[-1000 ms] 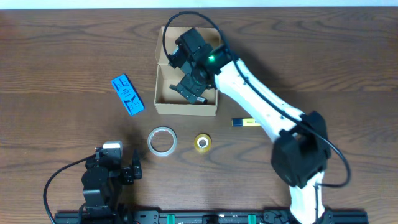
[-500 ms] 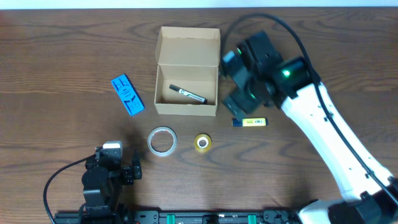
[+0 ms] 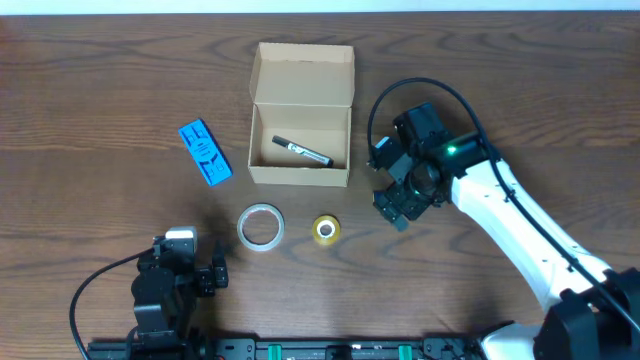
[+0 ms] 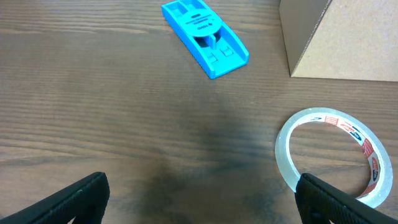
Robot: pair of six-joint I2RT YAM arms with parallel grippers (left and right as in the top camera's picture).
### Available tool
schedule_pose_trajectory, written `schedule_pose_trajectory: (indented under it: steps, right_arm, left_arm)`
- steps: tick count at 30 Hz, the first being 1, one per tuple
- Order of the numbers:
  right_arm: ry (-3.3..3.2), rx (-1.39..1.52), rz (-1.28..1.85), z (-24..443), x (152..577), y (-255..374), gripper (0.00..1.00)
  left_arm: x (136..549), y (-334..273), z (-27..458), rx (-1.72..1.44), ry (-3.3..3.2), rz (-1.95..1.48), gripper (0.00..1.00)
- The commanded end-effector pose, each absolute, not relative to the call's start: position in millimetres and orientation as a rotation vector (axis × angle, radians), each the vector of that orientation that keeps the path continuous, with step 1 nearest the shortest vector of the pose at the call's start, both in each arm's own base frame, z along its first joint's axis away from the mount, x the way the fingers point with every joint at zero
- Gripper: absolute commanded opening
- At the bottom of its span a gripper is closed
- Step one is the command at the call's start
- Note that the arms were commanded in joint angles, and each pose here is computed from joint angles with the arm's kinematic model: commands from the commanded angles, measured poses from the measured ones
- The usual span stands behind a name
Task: Pack container
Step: 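Move the right gripper to the yellow highlighter and grasp it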
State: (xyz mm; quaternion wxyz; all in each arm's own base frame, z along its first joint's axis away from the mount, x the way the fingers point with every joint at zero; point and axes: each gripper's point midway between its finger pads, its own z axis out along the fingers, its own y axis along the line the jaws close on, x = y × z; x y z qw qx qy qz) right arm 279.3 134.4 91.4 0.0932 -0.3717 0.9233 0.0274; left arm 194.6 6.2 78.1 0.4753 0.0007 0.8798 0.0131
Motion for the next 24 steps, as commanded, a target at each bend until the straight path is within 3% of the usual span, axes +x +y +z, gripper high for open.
schedule_pose_trajectory:
  steps: [1, 16, 24]
  right_arm:
    - [2.743, -1.108, 0.028, 80.3, 280.1, 124.8, 0.99]
    - [2.873, -1.057, -0.005, 9.9, 295.5, 108.2, 0.99]
    - [2.873, -1.056, -0.004, 0.3, 300.0, 109.6, 0.95]
  left_arm:
    - [194.2, 7.6, 75.9, 0.005, 2.154, 0.042, 0.96]
    - [194.2, 7.6, 75.9, 0.005, 2.154, 0.042, 0.95]
    - [194.2, 7.6, 75.9, 0.005, 2.154, 0.042, 0.95]
